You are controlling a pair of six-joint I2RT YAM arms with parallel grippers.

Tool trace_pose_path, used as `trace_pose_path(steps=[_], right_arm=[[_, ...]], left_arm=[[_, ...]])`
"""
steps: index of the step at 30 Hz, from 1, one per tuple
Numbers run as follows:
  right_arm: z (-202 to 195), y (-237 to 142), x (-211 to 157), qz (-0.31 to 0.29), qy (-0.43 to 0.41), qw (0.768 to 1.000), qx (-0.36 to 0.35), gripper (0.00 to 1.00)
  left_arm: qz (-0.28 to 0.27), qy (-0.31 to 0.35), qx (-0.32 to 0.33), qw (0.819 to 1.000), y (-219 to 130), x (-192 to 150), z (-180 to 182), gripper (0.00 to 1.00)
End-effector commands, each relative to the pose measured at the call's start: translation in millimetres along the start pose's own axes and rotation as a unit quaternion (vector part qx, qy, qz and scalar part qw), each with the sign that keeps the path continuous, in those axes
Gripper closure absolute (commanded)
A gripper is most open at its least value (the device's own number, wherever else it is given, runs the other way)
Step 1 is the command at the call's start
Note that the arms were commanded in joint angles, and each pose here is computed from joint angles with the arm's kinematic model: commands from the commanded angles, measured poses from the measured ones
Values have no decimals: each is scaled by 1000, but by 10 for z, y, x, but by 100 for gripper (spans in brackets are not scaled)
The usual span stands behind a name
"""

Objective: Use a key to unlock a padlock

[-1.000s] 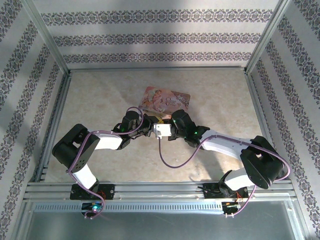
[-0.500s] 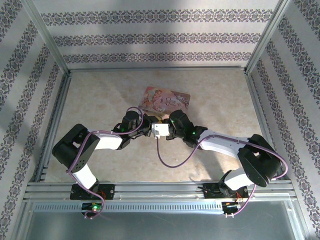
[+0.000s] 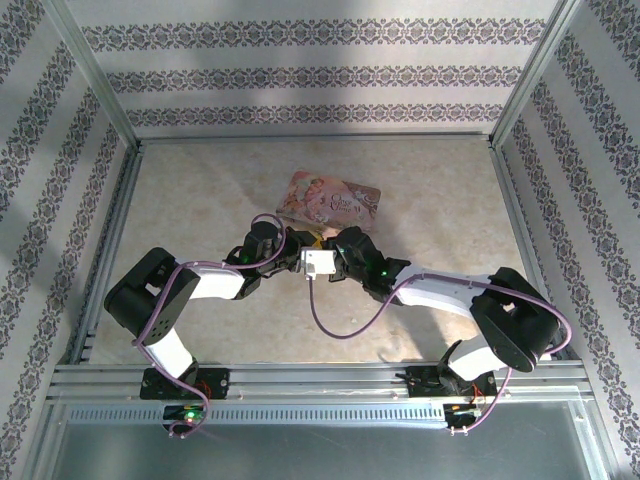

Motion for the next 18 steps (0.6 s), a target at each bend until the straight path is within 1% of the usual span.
trace_pose_path(steps=[1, 6, 10, 18], right_arm=[[-40, 33, -25, 10, 20, 999, -27, 100], [-80, 27, 14, 0, 48, 998, -41, 100], [-139, 16, 58, -14, 94, 994, -59, 100], [-178, 0, 174, -73, 214, 970, -89, 100]], left_arm=[[33, 20, -56, 998, 0, -159, -296, 100], [32, 19, -56, 998, -5, -156, -287, 100], [32, 19, -56, 998, -3, -157, -281, 100], [30, 18, -57, 998, -1, -152, -276, 100]])
Point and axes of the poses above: each hand's point on the last joint's axis, 136 mm out from that joint toward the fingers, its own y axis out along the fingers, its own z axis along the line the jaws close on, x = y × z, the point moved 4 cm from there along -y, back along the fingers, and after that the axes turned 1 degree about y, right-handed, at the moved point
